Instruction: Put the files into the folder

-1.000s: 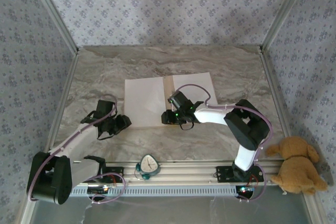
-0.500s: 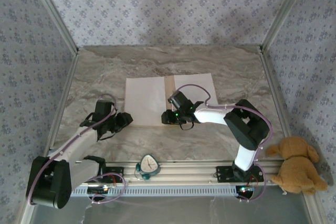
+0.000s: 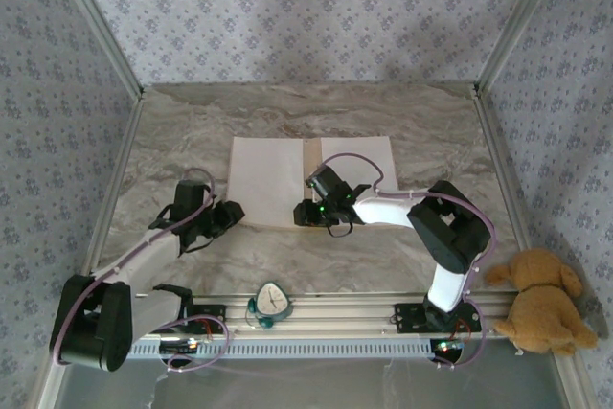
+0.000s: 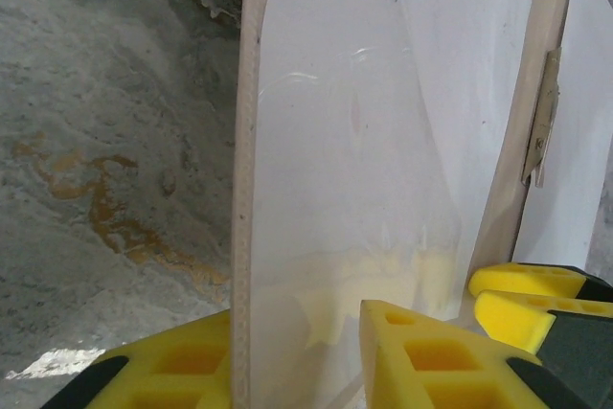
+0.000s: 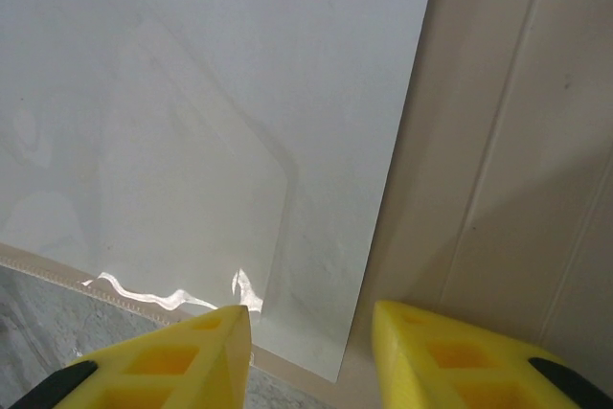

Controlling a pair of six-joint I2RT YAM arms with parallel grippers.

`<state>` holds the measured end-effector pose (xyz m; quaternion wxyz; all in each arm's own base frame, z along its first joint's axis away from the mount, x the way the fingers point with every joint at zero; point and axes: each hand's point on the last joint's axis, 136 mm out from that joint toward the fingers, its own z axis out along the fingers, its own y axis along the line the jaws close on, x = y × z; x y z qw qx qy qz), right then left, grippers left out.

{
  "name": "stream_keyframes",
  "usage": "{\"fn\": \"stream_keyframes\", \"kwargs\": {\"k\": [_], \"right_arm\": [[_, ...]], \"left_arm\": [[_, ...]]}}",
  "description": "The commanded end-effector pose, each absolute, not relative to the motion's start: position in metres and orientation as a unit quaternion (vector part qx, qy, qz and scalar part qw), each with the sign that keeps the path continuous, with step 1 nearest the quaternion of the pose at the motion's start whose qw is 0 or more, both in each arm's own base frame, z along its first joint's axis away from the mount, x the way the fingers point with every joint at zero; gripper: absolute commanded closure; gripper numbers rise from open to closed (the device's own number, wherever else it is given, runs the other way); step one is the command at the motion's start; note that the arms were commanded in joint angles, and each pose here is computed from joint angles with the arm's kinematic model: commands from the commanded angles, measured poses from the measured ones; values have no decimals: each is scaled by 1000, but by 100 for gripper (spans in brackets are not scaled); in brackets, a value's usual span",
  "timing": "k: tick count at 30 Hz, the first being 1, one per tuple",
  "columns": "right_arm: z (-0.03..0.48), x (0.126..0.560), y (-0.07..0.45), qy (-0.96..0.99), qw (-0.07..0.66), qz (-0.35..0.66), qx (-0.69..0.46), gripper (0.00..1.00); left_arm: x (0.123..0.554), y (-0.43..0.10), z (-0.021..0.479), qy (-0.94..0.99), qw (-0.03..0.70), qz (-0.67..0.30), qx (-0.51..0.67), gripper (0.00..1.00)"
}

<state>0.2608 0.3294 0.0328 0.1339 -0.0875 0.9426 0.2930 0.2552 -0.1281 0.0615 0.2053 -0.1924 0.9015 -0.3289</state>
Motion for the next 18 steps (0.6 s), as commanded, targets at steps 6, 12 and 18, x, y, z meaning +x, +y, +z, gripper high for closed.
{"fn": "stream_keyframes", "kwargs": {"k": [6,12,18], "right_arm": [[51,268,337,940,123,307,-86,61],[103,282,337,926,146,338,-83,47],[159,286,321,912,169,363,-88,28]], "left_arm": [[259,-131,72,899,220,-336,-171,77],[255,-117,99,910,248,-294,-152,85],[251,-108,141,917,271,-261,-131,89]]}}
